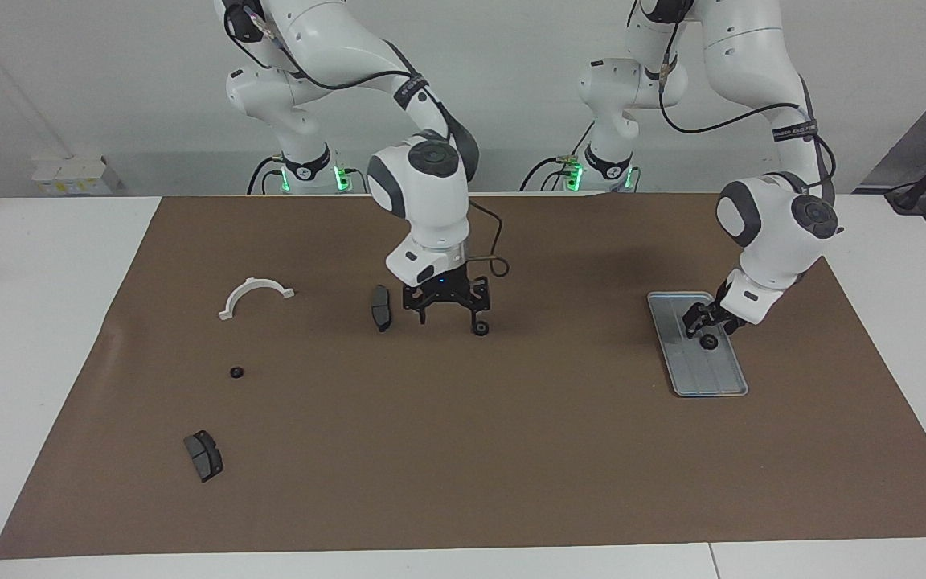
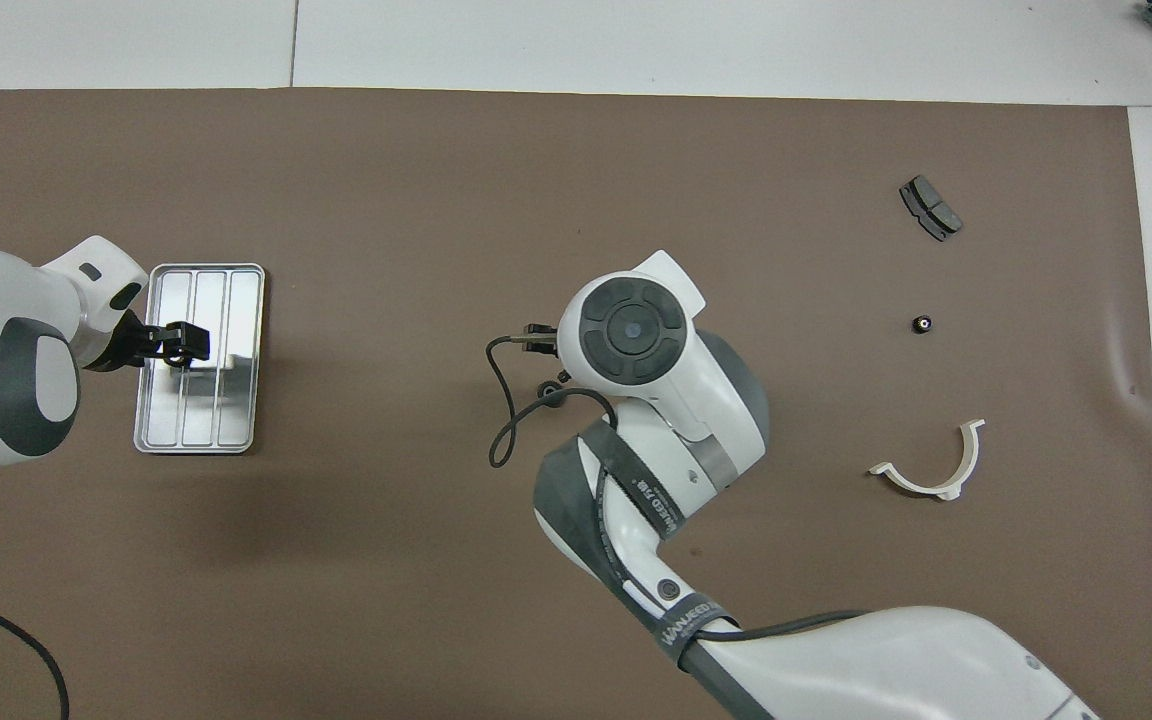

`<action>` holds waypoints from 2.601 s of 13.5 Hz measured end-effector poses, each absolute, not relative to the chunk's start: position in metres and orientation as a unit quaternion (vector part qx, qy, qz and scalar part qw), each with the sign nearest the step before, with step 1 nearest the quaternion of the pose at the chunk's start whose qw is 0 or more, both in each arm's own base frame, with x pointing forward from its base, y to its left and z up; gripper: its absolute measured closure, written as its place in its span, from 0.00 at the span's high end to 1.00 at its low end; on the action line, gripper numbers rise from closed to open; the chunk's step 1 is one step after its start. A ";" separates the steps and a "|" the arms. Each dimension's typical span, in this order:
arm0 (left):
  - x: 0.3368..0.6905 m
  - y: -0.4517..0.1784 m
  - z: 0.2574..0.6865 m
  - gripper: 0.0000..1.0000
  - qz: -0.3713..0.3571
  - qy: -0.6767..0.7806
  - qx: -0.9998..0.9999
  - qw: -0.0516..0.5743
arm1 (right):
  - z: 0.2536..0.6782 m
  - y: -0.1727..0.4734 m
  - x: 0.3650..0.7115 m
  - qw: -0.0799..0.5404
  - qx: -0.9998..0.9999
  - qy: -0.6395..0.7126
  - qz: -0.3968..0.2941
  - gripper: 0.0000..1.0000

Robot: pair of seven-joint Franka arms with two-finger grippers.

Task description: Place bearing gear from tray to pile

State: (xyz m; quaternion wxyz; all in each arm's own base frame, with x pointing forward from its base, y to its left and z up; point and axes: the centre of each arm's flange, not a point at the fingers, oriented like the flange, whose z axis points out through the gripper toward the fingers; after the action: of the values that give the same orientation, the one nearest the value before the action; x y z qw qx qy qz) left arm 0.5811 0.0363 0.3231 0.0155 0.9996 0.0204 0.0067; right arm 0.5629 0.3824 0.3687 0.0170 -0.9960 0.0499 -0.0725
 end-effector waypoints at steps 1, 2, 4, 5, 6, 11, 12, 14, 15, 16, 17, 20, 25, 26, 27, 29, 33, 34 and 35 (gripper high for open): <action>0.580 0.038 0.321 0.83 0.012 0.021 1.000 0.015 | 0.358 0.398 0.562 0.013 -0.996 0.051 -0.073 1.00; 0.579 0.038 0.318 0.81 0.018 0.021 1.000 0.013 | 0.348 0.408 0.562 0.010 -0.996 0.051 -0.072 1.00; 0.577 0.039 0.311 0.80 0.026 0.022 0.999 0.012 | 0.332 0.420 0.560 0.007 -0.997 0.045 -0.065 1.00; 0.577 0.039 0.308 0.79 0.028 0.022 0.999 0.011 | 0.325 0.422 0.559 0.005 -0.997 0.043 -0.062 1.00; 0.577 0.039 0.306 0.78 0.029 0.022 0.999 0.010 | 0.319 0.424 0.558 0.003 -0.997 0.042 -0.059 1.00; 0.575 0.039 0.301 0.67 0.027 0.022 0.999 0.009 | 0.290 0.436 0.541 -0.010 -0.999 0.026 -0.041 0.91; 0.575 0.039 0.300 0.67 0.027 0.022 0.999 0.009 | 0.287 0.435 0.539 -0.012 -0.999 0.026 -0.039 0.91; 0.575 0.039 0.300 0.51 0.027 0.022 0.999 0.009 | 0.286 0.435 0.539 -0.011 -0.999 0.026 -0.040 0.71; 0.575 0.039 0.300 0.51 0.027 0.022 0.999 0.009 | 0.287 0.435 0.539 -0.010 -0.999 0.026 -0.041 0.57; 0.575 0.039 0.300 0.42 0.027 0.022 0.999 0.009 | 0.288 0.436 0.539 -0.008 -0.999 0.025 -0.043 0.44; 0.575 0.039 0.301 0.35 0.027 0.021 0.999 0.009 | 0.289 0.436 0.539 -0.008 -0.999 0.025 -0.044 0.35; 0.579 0.039 0.305 0.35 0.031 0.021 0.999 0.009 | 0.291 0.434 0.542 -0.007 -0.999 0.027 -0.046 0.35; 0.616 0.030 0.361 0.35 0.036 0.009 0.999 0.014 | 0.344 0.364 0.580 -0.001 -0.996 0.060 -0.071 0.35; 0.622 0.020 0.370 0.35 0.040 0.003 0.999 0.015 | 0.354 0.338 0.585 -0.005 -0.996 0.060 -0.071 0.35; 0.625 0.000 0.374 0.35 0.042 0.001 0.999 0.017 | 0.360 0.313 0.586 -0.010 -0.996 0.058 -0.070 0.35; 0.623 -0.076 0.373 0.35 0.040 0.017 0.999 0.023 | 0.365 0.267 0.585 -0.020 -0.997 0.049 -0.063 0.35; 0.574 -0.251 0.369 0.35 0.023 0.019 0.999 0.031 | 0.360 0.182 0.580 -0.023 -0.999 0.020 -0.033 0.35; 0.557 -0.287 0.368 0.35 0.021 0.011 0.999 0.032 | 0.356 0.161 0.578 -0.023 -0.999 0.015 -0.025 0.35; 0.542 -0.316 0.366 0.35 0.019 0.003 0.999 0.032 | 0.350 0.143 0.576 -0.024 -0.999 0.013 -0.018 0.35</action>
State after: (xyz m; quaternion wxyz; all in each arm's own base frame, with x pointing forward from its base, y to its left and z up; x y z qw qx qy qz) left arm 0.5419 -0.3155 0.3659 0.0320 0.9993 0.0029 0.0186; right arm 0.5765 0.1434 0.3502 -0.0243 -0.9994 0.0133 -0.0183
